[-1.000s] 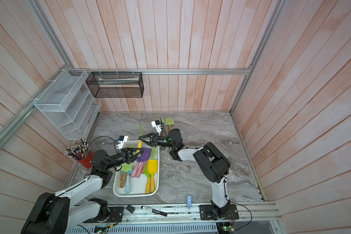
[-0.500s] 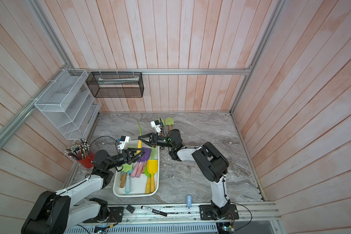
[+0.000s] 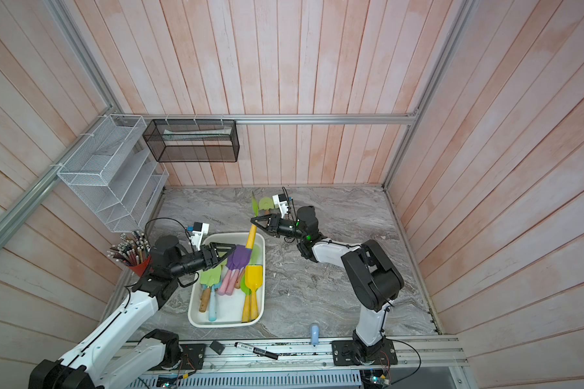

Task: Take the shovel out of the storage box
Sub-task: Place the shovel at the center of the board.

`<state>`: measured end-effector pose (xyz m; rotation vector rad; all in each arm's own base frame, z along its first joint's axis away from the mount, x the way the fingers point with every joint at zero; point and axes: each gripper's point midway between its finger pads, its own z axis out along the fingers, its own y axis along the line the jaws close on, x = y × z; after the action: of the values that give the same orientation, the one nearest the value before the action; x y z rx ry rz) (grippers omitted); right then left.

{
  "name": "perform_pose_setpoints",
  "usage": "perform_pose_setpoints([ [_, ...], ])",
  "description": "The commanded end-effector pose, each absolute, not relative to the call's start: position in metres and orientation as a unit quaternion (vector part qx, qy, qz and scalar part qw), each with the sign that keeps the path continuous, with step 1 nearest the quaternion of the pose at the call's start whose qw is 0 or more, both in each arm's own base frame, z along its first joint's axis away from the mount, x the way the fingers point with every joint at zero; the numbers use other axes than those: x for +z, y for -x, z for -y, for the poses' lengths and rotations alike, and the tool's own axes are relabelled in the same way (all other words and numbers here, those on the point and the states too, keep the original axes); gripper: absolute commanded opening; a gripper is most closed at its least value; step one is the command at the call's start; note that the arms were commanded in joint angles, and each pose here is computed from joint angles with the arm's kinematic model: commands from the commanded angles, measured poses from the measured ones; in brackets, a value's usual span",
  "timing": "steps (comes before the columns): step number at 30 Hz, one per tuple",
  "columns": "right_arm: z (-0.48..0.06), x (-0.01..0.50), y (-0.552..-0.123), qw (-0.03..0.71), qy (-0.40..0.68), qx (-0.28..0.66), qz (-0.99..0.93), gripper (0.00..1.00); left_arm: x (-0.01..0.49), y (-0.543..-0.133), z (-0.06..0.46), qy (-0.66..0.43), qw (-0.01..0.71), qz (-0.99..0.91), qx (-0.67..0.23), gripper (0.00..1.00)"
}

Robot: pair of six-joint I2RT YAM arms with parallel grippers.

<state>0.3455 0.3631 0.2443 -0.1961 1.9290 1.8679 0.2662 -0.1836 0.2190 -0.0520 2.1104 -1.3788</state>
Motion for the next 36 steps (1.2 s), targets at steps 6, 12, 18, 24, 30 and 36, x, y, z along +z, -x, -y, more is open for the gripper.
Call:
perform_pose_setpoints([
  [6,-0.300,0.188,-0.400,0.300,0.032,0.444,-0.844,0.09,0.148,-0.248,0.135,0.054,0.276,-0.917,-0.284,0.60],
  [12,-0.252,0.155,-0.440,0.337,0.011,0.267,-0.903,0.09,0.139,-0.239,0.142,0.047,0.274,-0.938,-0.209,0.59],
  [18,-0.220,0.138,-0.475,0.351,-0.008,0.168,-0.921,0.09,0.141,-0.231,0.138,0.066,0.288,-0.936,-0.192,0.58],
  [24,-0.202,0.117,-0.512,0.355,-0.006,0.087,-0.931,0.10,0.148,-0.228,0.126,0.084,0.313,-0.930,-0.173,0.58],
  [30,-0.196,0.090,-0.541,0.337,-0.004,0.049,-0.940,0.10,0.143,-0.223,0.127,0.091,0.309,-0.928,-0.187,0.58],
  [36,-0.193,0.071,-0.561,0.331,-0.008,0.055,-0.942,0.10,0.141,-0.218,0.126,0.095,0.308,-0.927,-0.192,0.58],
])
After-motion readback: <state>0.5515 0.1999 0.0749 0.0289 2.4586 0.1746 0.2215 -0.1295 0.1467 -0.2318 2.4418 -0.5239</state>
